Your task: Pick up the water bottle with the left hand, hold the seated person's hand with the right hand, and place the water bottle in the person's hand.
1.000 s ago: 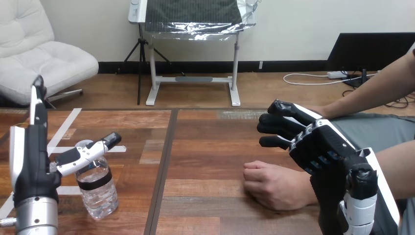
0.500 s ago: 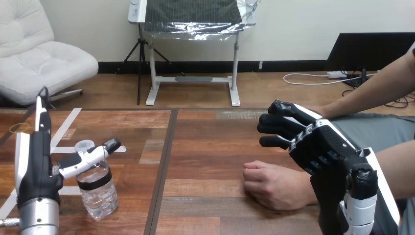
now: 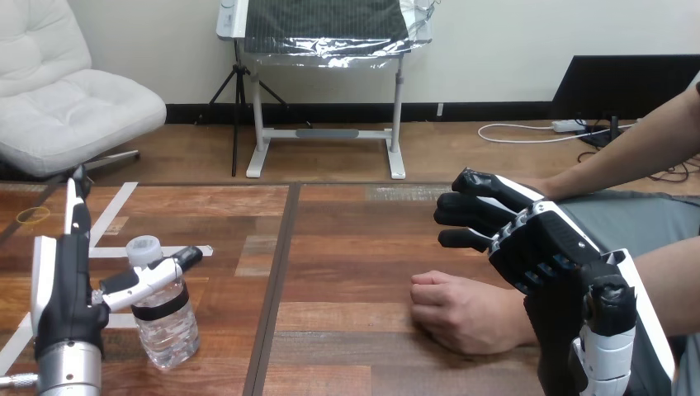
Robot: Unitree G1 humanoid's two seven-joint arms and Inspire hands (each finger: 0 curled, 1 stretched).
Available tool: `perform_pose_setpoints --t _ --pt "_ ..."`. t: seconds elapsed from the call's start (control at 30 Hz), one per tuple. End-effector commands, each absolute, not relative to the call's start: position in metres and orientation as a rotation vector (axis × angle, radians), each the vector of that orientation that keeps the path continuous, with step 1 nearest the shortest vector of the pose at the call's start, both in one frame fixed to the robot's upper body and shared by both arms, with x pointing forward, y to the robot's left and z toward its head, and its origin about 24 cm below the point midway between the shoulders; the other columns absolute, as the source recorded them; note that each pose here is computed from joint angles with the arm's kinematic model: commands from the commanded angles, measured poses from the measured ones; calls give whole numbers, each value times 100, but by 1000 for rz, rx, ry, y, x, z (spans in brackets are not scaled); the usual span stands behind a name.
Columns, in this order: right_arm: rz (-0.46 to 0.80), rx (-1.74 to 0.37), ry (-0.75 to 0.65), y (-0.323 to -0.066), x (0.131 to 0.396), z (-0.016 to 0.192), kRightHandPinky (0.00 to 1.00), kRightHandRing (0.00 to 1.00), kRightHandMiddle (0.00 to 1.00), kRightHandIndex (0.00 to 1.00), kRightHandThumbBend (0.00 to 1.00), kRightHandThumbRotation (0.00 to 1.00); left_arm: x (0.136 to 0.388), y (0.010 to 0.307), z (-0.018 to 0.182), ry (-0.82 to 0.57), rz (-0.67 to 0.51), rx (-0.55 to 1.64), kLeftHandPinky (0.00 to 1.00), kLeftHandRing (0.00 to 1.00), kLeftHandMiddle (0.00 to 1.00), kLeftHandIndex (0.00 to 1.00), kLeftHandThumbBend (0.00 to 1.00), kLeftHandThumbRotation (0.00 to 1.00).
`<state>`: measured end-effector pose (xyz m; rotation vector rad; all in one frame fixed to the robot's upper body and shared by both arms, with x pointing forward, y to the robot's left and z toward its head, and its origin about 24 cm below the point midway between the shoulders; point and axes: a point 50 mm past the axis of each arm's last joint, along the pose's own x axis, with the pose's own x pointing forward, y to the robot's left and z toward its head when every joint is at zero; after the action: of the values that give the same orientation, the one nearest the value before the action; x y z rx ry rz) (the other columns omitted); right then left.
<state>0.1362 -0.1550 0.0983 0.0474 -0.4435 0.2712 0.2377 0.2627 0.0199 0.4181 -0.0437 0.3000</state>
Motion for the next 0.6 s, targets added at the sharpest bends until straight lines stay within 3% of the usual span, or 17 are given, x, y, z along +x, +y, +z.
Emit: perform_pose_setpoints --t 0.0,0.57 --pt "266 51 -513 -156 140 109 71 76 76 78 82 100 260 260 36 -131 270 432 100 100 100 100 100 16" --pt "275 53 -512 -156 140 110 71 76 76 78 82 100 266 260 22 -61 263 417 100 100 100 100 100 20"
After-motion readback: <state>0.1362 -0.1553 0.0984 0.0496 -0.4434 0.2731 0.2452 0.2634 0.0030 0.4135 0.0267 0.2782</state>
